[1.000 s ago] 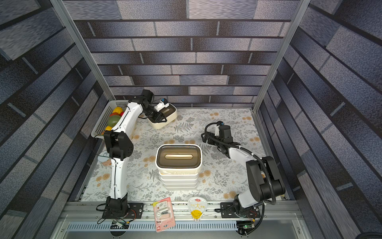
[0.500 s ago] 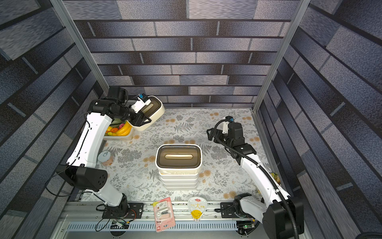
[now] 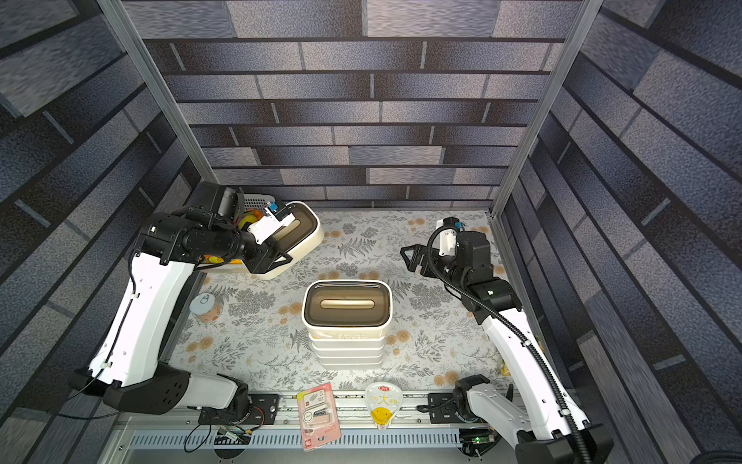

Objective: Stack the tissue boxes
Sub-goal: Place the tissue box at the tissue box.

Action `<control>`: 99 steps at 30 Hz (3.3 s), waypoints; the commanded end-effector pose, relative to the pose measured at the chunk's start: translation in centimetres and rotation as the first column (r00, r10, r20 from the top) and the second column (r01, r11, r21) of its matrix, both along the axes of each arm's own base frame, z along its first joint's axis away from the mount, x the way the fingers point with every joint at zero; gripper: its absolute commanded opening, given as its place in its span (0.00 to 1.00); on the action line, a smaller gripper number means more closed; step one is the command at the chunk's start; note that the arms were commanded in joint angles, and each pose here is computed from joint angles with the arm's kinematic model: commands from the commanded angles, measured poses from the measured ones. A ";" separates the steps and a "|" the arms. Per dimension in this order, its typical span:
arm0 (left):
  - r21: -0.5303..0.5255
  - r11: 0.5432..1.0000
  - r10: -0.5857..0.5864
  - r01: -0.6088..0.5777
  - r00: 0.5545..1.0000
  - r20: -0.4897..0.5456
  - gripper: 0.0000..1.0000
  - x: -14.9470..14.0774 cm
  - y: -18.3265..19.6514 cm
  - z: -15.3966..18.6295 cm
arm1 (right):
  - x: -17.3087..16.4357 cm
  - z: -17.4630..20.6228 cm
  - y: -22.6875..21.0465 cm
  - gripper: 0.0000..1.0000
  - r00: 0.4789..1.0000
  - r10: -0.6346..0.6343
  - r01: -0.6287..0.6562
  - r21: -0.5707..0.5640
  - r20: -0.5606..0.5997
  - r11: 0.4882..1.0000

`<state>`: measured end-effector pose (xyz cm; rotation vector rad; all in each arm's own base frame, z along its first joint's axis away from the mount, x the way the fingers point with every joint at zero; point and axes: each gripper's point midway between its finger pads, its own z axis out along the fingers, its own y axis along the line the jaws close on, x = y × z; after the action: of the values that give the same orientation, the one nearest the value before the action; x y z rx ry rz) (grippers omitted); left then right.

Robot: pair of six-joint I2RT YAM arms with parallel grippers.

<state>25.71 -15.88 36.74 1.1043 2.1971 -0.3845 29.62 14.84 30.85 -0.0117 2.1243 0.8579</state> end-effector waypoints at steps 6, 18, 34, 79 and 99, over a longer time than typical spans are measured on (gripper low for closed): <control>0.031 0.998 -0.057 0.056 0.998 0.032 0.48 -1.9 -1.9 1.7 | -1.2 4.2 2.1 1.00 0.993 0.118 -0.119 0.088 0.011 0.989; 0.087 0.979 -0.189 0.182 0.979 0.072 0.48 0.4 -4.3 1.6 | -0.7 7.9 5.6 1.00 0.960 0.273 -0.279 0.244 0.061 0.929; -0.006 0.906 -0.419 0.423 0.899 0.131 0.49 2.1 -8.7 3.1 | 0.9 9.8 10.2 1.00 0.935 0.346 -0.355 0.281 0.084 0.892; 0.114 0.852 -0.507 0.510 0.860 -0.056 0.54 -13.2 -8.7 2.3 | -14.6 12.3 7.5 1.00 0.875 0.483 -0.473 0.236 0.015 0.849; 0.130 0.801 -0.575 0.584 0.812 -0.107 0.54 -15.0 -9.3 1.0 | -16.8 11.6 7.4 1.00 0.835 0.550 -0.528 0.258 -0.014 0.809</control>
<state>12.84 -27.99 39.34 1.7904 1.8069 -0.5290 13.10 21.79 42.88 -0.4566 2.0942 1.4524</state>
